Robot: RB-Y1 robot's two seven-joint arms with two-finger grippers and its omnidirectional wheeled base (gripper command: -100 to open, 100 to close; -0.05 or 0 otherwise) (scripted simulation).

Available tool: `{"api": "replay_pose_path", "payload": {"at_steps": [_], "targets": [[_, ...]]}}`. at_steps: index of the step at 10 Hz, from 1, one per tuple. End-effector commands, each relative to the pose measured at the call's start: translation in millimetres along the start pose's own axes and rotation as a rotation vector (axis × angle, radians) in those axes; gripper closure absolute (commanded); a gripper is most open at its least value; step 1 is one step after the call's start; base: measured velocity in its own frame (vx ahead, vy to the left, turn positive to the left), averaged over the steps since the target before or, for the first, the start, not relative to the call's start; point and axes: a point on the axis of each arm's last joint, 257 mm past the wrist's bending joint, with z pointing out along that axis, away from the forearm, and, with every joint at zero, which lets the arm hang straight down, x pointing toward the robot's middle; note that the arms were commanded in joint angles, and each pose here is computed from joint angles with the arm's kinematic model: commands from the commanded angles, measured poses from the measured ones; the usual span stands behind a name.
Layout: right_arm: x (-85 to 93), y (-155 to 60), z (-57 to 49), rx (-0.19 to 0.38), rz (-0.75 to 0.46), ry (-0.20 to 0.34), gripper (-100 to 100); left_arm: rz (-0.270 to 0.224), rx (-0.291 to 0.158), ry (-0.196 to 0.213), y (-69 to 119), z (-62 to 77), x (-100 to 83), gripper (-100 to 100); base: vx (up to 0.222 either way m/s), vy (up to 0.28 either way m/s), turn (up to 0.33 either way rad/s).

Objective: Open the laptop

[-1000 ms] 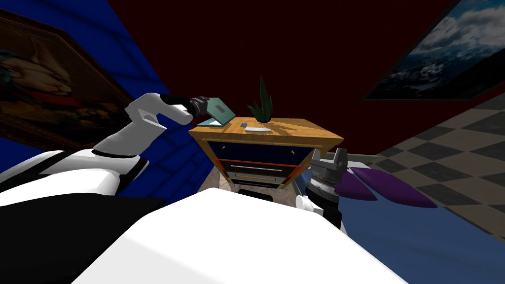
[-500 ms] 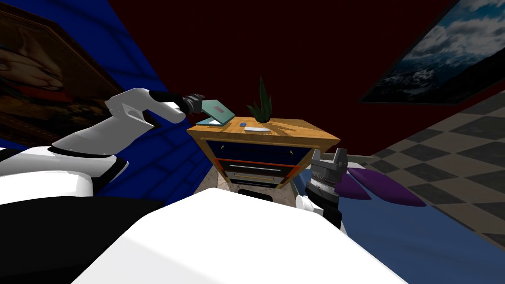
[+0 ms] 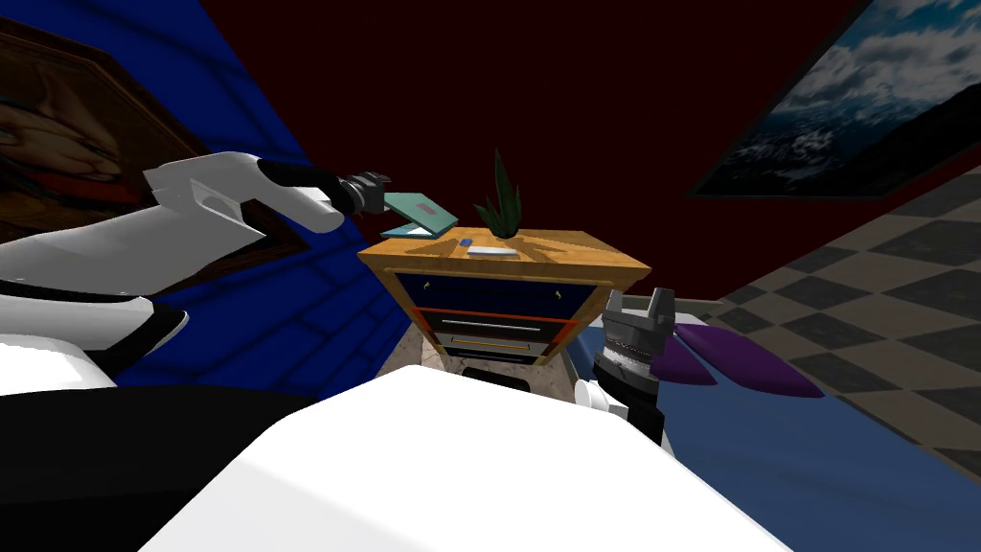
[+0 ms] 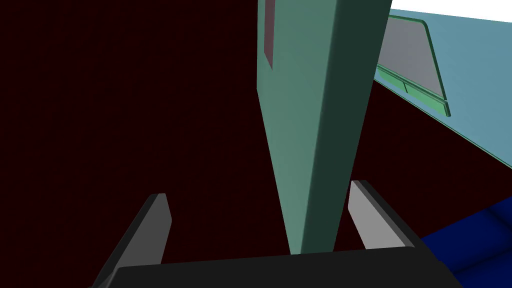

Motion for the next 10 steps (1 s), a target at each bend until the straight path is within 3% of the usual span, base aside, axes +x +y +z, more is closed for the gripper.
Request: {"api": "replay_pose_path", "payload": {"at_steps": [1,2,4,5,6,7,8,10], "targets": [[0.0,0.0,0.0,0.000,0.000,0.000,0,-0.044,-0.010,0.035,5.3,-0.2,-0.3,-100,-0.021,-0.098,0.012],[0.0,0.1,0.0,0.000,0.000,0.000,0,-0.035,0.014,0.046,-8.2,-2.1,0.2,-100,-0.015,-0.037,0.003],[0.0,0.0,0.0,0.000,0.000,0.000,0,0.032,0.035,0.034,-30.7,-6.5,-7.2,-100,0.006,0.012,-0.008],[0.0,0.0,0.0,0.000,0.000,0.000,0,-0.049,0.042,0.030,-33.5,-5.9,-21.0,-100,0.013,-0.107,-0.037],[0.0,0.0,0.0,0.000,0.000,0.000,0,-0.058,0.019,0.055,-25.9,-4.8,-13.1,-100,0.009,-0.160,0.003],[0.0,0.0,0.0,0.000,0.000,0.000,0,-0.059,0.018,0.078,-26.9,-4.7,-6.4,-100,-0.013,-0.090,0.018],[0.0,0.1,0.0,0.000,0.000,0.000,0,-0.034,0.044,0.089,-42.1,-6.3,-3.9,-100,-0.019,-0.024,0.002],[0.0,0.0,0.0,0.000,0.000,0.000,0,-0.008,0.059,0.092,-53.0,-7.7,-3.4,-100,-0.006,0.011,-0.011]]}}
